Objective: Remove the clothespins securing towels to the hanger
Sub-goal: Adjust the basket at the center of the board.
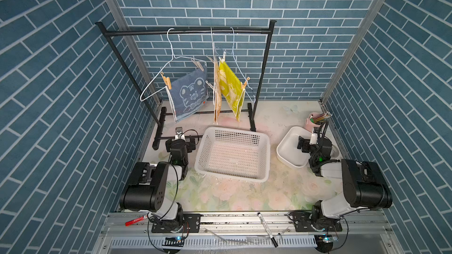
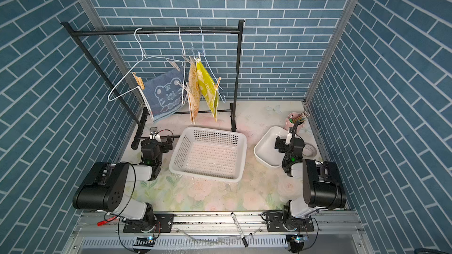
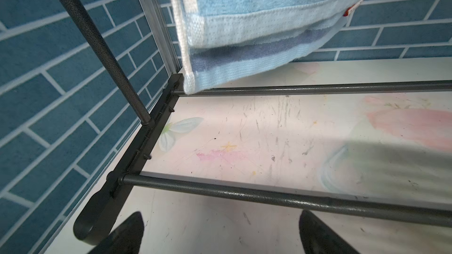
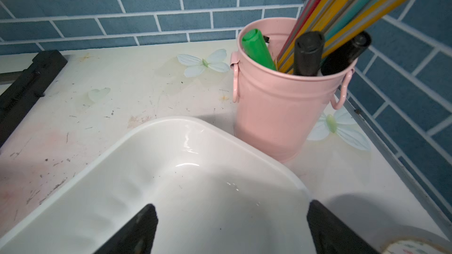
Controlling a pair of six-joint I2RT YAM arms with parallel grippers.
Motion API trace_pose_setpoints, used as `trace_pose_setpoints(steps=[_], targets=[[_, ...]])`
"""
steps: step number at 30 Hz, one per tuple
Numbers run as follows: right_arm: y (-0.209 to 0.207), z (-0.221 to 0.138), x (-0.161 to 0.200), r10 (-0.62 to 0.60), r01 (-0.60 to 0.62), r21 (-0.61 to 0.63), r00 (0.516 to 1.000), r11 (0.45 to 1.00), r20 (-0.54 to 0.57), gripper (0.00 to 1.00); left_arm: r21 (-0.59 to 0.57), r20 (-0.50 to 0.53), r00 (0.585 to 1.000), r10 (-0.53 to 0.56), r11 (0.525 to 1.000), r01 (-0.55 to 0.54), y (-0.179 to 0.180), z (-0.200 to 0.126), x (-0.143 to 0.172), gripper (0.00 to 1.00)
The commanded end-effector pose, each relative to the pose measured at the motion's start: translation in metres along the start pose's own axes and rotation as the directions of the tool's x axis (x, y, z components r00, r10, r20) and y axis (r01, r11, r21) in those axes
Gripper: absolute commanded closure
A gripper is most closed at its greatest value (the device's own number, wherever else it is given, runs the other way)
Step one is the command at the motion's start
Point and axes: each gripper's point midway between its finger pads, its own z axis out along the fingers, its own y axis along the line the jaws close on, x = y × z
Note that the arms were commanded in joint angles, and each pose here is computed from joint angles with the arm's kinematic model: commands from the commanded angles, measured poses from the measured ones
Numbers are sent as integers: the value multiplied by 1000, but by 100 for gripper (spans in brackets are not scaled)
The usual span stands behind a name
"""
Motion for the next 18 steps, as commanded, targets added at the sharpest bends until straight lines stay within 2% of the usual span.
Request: trace_pose_setpoints(steps=[1,18], targets=[[-2,3,-1,-10,10,4,1000,1000,1,4,27,-16,999,28,999,-28,-6,5,0,0],[-2,3,-1,-11,11,4,1000,1000,0,2,35,-15,999,29,999,-28,-7,4,0,1]])
